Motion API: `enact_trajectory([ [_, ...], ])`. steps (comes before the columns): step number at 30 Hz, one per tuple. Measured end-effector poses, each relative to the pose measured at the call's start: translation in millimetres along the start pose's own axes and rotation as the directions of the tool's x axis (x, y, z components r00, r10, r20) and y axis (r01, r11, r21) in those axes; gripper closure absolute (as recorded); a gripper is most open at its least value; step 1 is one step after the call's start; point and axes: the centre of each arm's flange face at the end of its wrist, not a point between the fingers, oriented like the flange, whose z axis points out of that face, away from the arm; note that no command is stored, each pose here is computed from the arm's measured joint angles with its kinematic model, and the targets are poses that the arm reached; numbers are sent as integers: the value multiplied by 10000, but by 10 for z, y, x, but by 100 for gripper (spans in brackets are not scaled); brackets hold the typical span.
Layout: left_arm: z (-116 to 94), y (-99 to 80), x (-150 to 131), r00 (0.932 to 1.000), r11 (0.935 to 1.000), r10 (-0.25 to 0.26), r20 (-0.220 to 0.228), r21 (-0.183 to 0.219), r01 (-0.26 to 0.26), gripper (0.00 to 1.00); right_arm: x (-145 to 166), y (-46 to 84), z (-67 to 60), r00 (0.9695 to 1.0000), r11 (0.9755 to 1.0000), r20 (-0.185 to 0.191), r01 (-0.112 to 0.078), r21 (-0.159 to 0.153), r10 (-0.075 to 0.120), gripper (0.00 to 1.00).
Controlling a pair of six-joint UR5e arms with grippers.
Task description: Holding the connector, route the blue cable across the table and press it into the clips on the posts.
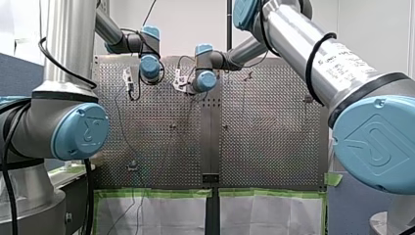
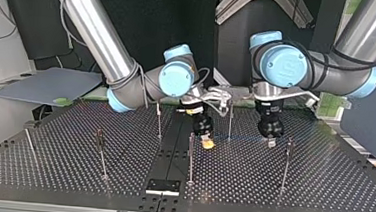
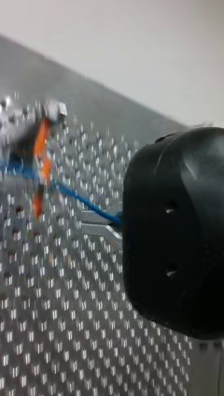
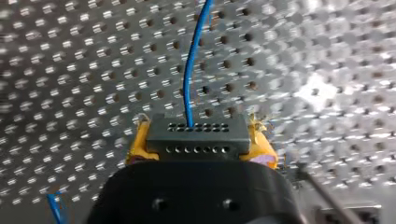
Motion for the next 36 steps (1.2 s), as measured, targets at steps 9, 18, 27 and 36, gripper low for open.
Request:
enact_trajectory([
  [9, -173, 33, 363, 9996, 9999, 0, -268, 140, 4, 100, -259, 46, -67, 9986, 10000, 532, 36, -61, -33, 100],
  [18, -285, 72, 818, 9980, 9991, -137, -619, 380, 161, 100, -615, 103, -192, 9918, 9998, 1274, 113, -168, -91, 100],
  [27, -376, 205, 1444, 9910, 9992, -227, -1316, 294, 268, 100, -979, 165, -350, 9785, 9989, 2035, 393, -247, -334, 100],
  [36, -487, 312, 1990, 9785, 9993, 36, -2060, 381, 44, 100, -1217, 228, -471, 9658, 9976, 2539, 620, -311, -521, 100],
])
